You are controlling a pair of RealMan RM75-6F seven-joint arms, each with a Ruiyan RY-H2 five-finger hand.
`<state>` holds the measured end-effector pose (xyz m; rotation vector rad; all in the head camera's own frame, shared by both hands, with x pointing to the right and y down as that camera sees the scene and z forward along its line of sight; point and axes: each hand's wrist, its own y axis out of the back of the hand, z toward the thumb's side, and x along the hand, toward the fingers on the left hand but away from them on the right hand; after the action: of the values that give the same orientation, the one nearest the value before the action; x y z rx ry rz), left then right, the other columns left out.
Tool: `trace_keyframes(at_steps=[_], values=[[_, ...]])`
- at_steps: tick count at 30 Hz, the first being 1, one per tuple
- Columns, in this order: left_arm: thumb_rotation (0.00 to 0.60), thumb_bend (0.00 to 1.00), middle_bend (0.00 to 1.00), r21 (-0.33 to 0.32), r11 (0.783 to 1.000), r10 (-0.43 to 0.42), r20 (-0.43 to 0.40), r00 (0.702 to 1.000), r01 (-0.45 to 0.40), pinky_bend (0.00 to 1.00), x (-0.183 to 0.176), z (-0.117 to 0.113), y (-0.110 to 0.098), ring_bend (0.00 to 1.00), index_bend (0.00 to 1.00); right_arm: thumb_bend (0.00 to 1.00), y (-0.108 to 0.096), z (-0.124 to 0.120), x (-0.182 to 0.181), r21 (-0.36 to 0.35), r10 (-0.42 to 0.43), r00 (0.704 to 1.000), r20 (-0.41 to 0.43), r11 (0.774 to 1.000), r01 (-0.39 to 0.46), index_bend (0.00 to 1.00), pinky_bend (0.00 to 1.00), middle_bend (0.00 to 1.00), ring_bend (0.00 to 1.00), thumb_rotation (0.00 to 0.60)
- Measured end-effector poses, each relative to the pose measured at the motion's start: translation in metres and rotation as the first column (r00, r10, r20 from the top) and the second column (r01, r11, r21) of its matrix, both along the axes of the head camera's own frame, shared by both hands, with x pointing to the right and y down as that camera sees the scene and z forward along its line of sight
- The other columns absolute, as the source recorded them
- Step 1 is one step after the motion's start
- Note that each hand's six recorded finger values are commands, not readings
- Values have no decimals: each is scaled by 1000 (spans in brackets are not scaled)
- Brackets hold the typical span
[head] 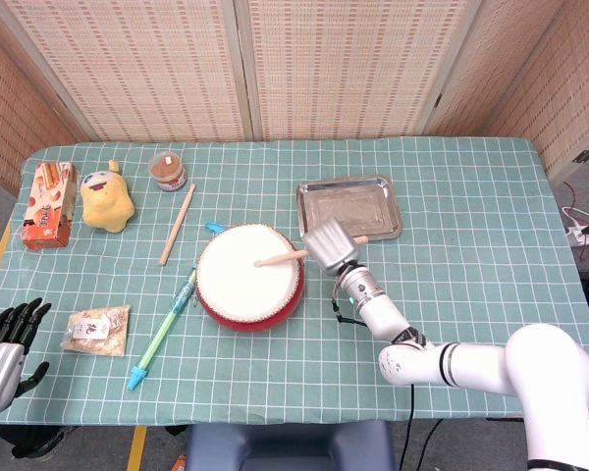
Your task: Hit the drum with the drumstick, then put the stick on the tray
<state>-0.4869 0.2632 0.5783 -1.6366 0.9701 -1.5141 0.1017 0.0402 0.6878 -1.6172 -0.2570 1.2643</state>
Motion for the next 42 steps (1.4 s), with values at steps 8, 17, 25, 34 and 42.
trace_keyframes(at_steps=[8, 17, 25, 34, 42], values=[[600, 248, 0, 5, 1000, 1, -2, 1000, -1, 4, 0, -1, 0, 0, 29, 636, -11, -32, -14, -20, 93, 964, 251, 996, -91, 1000, 1000, 938, 1000, 600], [600, 249, 0, 1, 1000, 1, 1, 1000, -1, 4, 0, 0, 0, 0, 29, 645, 2, -6, -2, -26, 17, 994, 112, 1000, -14, 1000, 1000, 938, 1000, 600], [600, 249, 0, 8, 1000, -3, 0, 1000, 3, 3, -1, -2, 0, 0, 30, 646, -6, -23, -9, -22, 71, 977, 202, 997, -68, 1000, 1000, 938, 1000, 600], [600, 250, 0, 5, 1000, 5, -3, 1000, -5, 3, 2, -1, 1, 0, 29, 646, -2, -25, -7, -21, 34, 977, 209, 999, -30, 1000, 1000, 938, 1000, 600], [600, 250, 0, 4, 1000, 3, 0, 1000, -3, 4, 1, 0, 0, 0, 29, 650, 8, 1, 7, -7, -24, 1000, 20, 1000, 24, 1000, 1000, 938, 1000, 600]])
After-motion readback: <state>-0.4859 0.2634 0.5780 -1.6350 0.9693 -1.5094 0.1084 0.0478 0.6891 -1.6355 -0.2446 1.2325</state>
